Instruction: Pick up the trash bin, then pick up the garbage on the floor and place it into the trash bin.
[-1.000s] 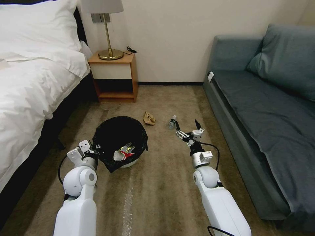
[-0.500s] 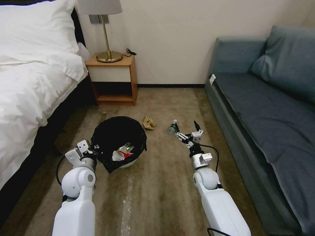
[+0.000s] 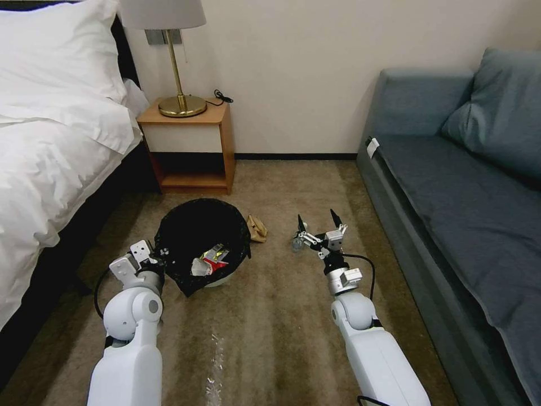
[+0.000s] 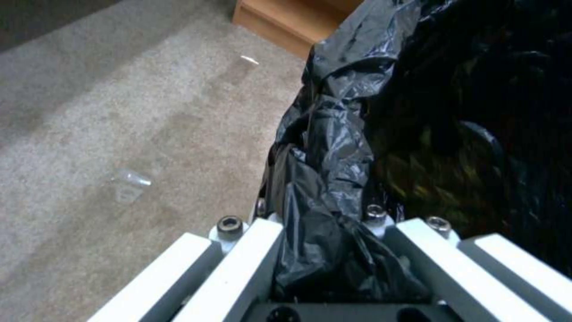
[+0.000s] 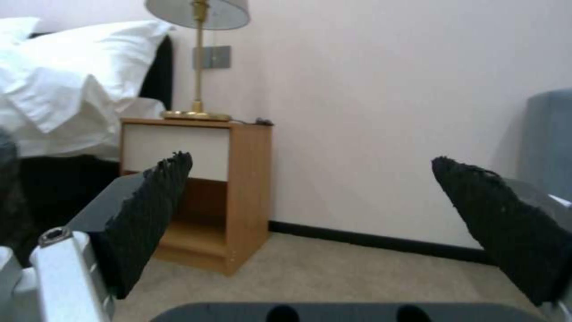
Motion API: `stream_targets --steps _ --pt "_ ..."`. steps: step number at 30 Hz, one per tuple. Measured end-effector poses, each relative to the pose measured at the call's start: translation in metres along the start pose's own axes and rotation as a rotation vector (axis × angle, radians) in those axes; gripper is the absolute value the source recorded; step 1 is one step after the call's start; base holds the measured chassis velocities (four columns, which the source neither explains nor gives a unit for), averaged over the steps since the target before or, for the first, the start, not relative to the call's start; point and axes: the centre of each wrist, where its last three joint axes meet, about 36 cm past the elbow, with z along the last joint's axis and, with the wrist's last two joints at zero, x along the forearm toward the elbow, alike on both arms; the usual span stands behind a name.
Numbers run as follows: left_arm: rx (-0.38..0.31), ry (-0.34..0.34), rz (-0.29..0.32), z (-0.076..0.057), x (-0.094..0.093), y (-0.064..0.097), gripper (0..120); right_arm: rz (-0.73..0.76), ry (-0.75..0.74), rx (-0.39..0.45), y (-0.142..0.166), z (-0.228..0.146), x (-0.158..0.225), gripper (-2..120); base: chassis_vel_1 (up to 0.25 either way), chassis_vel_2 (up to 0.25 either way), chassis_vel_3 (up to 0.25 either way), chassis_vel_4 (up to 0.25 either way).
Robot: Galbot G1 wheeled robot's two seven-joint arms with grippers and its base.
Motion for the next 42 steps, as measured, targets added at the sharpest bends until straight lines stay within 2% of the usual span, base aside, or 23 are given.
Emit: stream_targets --steps 18,24,36,42 --pt "0.001 0.000 0.000 -0.0006 -0.0006 0.0005 3 -0.030 0.010 -0.022 -0.0009 0.0025 0.0016 100 -0.009 0.005 0.004 -0.005" --pt "0.001 0.000 0.001 -0.0004 -0.0008 0.0004 3 -0.027 0.007 -0.021 -0.0022 0.0024 0.0020 100 -0.138 0.101 0.147 -0.127" --pt "0.003 -0.001 -0.009 -0.0003 -0.0002 0.0043 3 -0.024 -0.008 -0.016 -0.0021 0.0056 0.0053 100 -0.216 0.221 0.221 -0.204" --pt "0.003 -0.005 -0.007 -0.0015 0.0008 0.0039 3 -0.028 -0.010 -0.015 -0.0008 0.0054 0.0055 100 -0.025 0.047 0.025 -0.039"
